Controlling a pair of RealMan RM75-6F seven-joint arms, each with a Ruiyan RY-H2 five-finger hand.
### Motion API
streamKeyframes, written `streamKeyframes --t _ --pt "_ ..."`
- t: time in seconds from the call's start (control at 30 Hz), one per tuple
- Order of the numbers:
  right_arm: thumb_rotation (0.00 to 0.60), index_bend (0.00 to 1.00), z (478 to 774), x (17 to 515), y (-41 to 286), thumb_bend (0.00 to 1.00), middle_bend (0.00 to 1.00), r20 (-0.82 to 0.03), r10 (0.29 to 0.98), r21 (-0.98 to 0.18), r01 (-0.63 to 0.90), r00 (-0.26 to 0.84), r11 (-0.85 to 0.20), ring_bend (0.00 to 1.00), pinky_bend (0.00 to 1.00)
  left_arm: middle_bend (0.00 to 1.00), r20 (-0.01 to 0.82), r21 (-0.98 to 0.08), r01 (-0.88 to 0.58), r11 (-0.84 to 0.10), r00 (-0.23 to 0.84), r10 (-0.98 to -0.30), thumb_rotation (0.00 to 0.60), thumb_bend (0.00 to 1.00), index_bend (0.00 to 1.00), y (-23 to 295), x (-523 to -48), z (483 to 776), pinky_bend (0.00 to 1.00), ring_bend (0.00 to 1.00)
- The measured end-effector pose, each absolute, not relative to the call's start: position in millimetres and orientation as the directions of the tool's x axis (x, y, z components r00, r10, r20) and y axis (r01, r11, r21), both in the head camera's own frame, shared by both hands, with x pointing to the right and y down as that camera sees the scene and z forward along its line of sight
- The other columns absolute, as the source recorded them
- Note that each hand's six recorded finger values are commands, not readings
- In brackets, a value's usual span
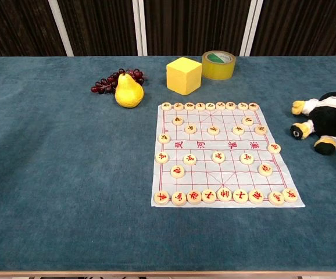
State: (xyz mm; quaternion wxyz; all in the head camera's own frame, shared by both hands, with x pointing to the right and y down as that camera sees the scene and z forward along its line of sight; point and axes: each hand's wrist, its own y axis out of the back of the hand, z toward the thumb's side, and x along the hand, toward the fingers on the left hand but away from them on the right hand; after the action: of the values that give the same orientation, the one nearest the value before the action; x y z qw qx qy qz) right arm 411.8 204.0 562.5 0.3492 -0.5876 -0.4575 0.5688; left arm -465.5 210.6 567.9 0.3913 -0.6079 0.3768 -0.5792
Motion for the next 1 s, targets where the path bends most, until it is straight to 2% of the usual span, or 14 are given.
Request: streamKeyframes --t 1.0 --pt "0.6 0.0 555 401 199 0.27 0.01 -0.36 0.93 -0.926 0.152 -0.071 -0.347 0.01 0.0 0.0 0.428 -0.903 -0.005 -0.429 0.064 -0.901 0.6 0.0 0.0 212 -462 571 0.0 0.0"
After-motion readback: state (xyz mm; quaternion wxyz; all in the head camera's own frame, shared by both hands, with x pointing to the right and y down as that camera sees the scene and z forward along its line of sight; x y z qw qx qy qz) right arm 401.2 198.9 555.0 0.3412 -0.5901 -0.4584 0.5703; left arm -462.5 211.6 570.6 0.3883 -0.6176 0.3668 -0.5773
